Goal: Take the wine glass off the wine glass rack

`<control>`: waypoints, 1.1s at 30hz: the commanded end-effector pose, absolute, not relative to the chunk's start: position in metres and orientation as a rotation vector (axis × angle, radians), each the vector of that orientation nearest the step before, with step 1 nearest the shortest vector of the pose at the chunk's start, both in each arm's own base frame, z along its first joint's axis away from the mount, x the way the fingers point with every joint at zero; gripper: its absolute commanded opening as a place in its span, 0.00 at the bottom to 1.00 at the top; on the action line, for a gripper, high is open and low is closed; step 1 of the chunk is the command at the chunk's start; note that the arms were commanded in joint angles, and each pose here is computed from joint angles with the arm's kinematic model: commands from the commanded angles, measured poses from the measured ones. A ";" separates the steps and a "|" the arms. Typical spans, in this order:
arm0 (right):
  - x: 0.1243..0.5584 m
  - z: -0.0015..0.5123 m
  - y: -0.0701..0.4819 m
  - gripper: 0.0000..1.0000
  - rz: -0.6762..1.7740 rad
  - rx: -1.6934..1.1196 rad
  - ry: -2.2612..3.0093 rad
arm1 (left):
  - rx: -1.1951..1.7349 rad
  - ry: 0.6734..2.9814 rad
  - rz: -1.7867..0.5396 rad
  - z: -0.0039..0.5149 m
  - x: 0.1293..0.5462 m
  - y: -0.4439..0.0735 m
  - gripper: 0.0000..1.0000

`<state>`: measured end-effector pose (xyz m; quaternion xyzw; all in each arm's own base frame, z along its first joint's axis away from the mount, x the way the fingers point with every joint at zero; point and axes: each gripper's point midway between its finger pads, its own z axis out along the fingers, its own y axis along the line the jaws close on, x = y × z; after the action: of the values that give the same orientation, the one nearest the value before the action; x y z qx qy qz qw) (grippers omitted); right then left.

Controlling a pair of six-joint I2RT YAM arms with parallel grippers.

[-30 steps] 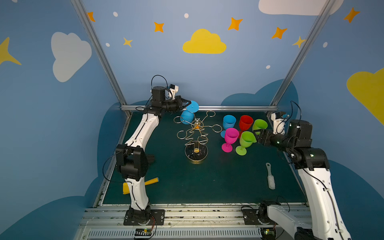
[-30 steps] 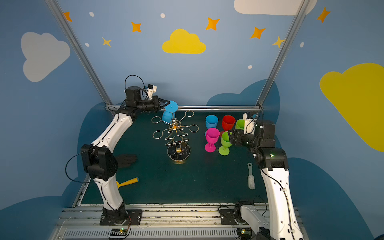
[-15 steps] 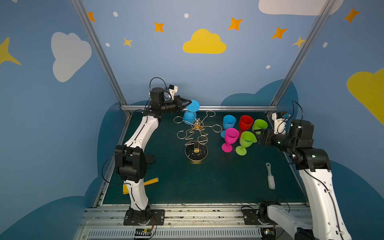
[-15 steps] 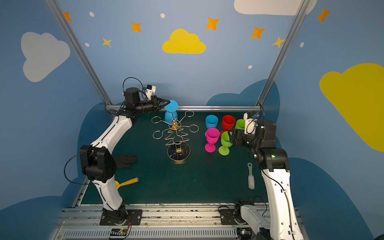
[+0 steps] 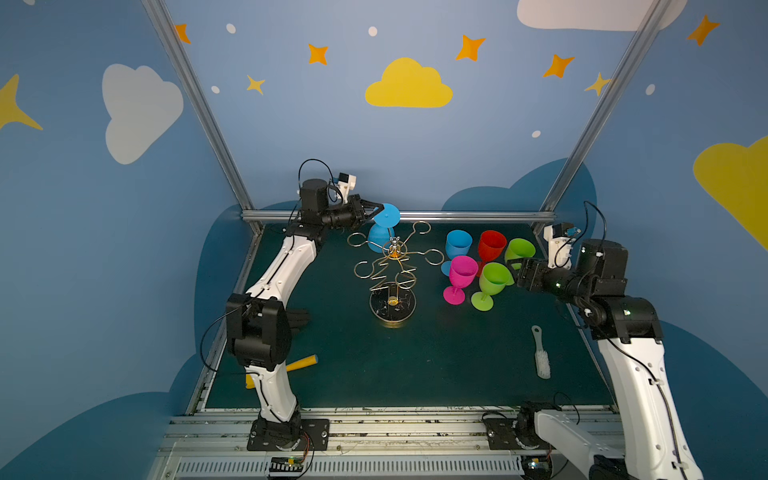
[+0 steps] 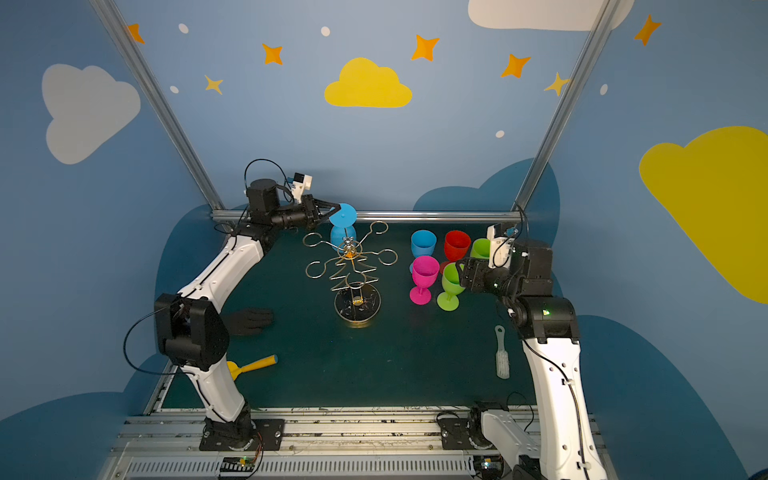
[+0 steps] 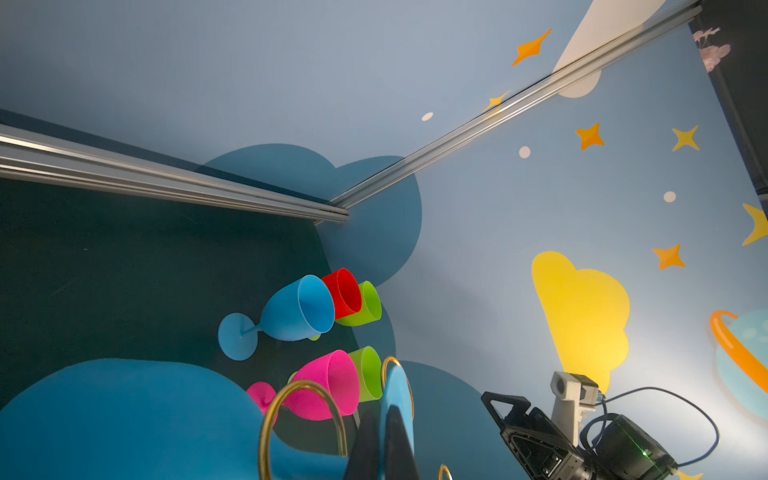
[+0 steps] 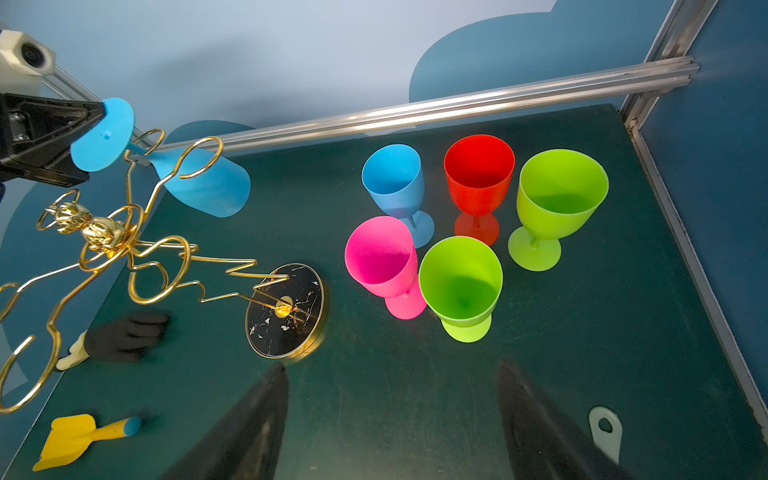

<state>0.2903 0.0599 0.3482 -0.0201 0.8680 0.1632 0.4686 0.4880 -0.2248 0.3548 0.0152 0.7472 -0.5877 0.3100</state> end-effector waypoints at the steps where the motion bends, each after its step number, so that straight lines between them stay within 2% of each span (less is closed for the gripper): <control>1: 0.287 0.359 0.060 0.78 0.409 -0.051 2.103 | 0.117 1.932 -1.568 0.372 0.475 -0.232 0.03; 14: 0.286 0.358 0.059 0.78 0.400 -0.056 2.102 | 0.137 1.951 -1.573 0.366 0.471 -0.249 0.03; 33: 0.285 0.360 0.061 0.78 0.412 -0.057 2.093 | 0.156 1.978 -1.514 0.367 0.462 -0.244 0.03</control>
<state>0.2895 0.0600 0.3492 -0.0206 0.8670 0.1635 0.4702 0.4780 -0.2395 0.3464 0.0338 0.7609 -0.5678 0.3123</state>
